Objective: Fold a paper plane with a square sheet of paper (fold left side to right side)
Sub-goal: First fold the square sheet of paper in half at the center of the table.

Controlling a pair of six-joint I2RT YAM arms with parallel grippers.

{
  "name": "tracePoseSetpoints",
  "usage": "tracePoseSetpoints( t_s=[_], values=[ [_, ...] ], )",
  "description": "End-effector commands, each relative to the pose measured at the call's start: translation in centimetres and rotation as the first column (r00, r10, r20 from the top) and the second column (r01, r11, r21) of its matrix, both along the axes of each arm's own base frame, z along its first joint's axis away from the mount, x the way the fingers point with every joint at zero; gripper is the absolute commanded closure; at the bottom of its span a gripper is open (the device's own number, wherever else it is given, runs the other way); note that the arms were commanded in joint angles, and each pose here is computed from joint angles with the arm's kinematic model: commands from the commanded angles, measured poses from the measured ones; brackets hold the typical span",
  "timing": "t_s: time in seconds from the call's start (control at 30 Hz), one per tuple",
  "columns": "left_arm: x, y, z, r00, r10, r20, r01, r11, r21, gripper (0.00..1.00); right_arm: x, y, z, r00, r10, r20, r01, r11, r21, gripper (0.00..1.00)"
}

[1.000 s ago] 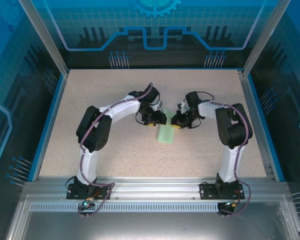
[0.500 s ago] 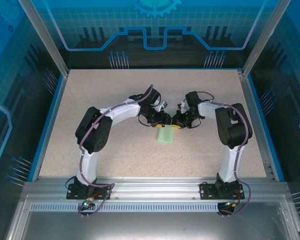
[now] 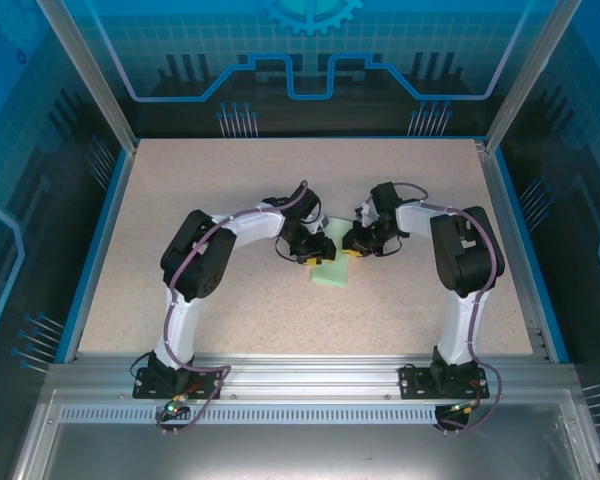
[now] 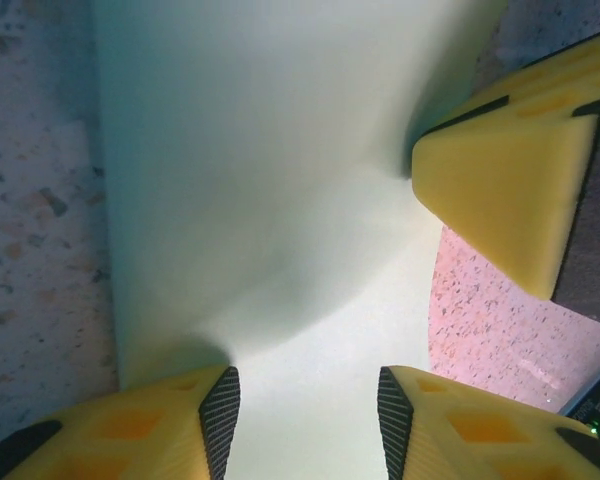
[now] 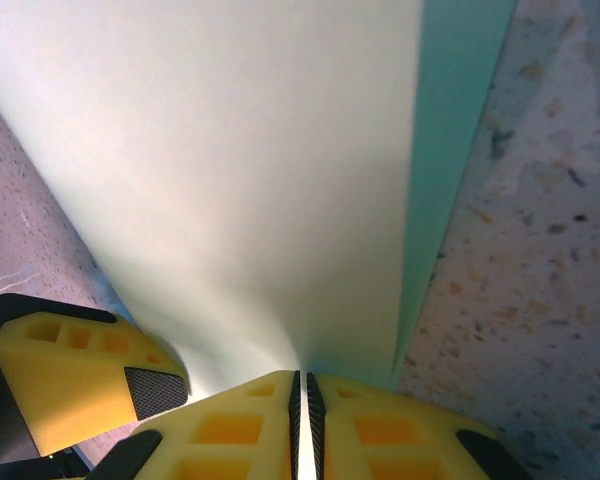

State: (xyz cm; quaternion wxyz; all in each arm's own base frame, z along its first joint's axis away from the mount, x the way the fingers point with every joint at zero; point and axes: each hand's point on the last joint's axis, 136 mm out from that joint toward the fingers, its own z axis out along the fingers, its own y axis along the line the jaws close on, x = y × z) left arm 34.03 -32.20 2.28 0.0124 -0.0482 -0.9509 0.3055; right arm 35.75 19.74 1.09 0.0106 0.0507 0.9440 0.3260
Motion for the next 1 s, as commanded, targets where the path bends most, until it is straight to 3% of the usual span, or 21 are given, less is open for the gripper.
tracePoseSetpoints(
  t_s=[0.0, 0.2, 0.47, 0.73, 0.97],
  values=[
    [-1.9, 2.3, -2.4, 0.998, 0.004, -0.059, 0.001, 0.997, 0.083, 0.53, -1.8, -1.0, -2.7, 0.996, 0.006, -0.084, -0.014, 0.995, -0.099, 0.86],
    [-2.9, 3.9, -1.9, 0.997, 0.030, -0.069, -0.025, 0.998, 0.064, 0.52, -1.8, -1.2, -2.7, 0.996, 0.008, -0.086, -0.018, 0.993, -0.114, 0.86],
    [-3.3, 5.4, 2.0, 0.999, 0.050, -0.015, -0.050, 0.999, -0.009, 0.52, -1.7, -1.0, -2.6, 0.996, 0.008, -0.086, -0.018, 0.994, -0.107, 0.86],
    [-2.1, 2.2, 5.3, 0.999, 0.023, 0.047, -0.015, 0.987, -0.162, 0.53, -1.7, -1.0, -2.6, 0.996, 0.009, -0.085, -0.018, 0.994, -0.106, 0.86],
    [-2.3, -0.1, 2.4, 1.000, -0.021, -0.007, 0.020, 0.989, -0.145, 0.54, -1.8, -0.8, -2.6, 0.996, 0.012, -0.088, -0.022, 0.994, -0.107, 0.86]
  ],
)
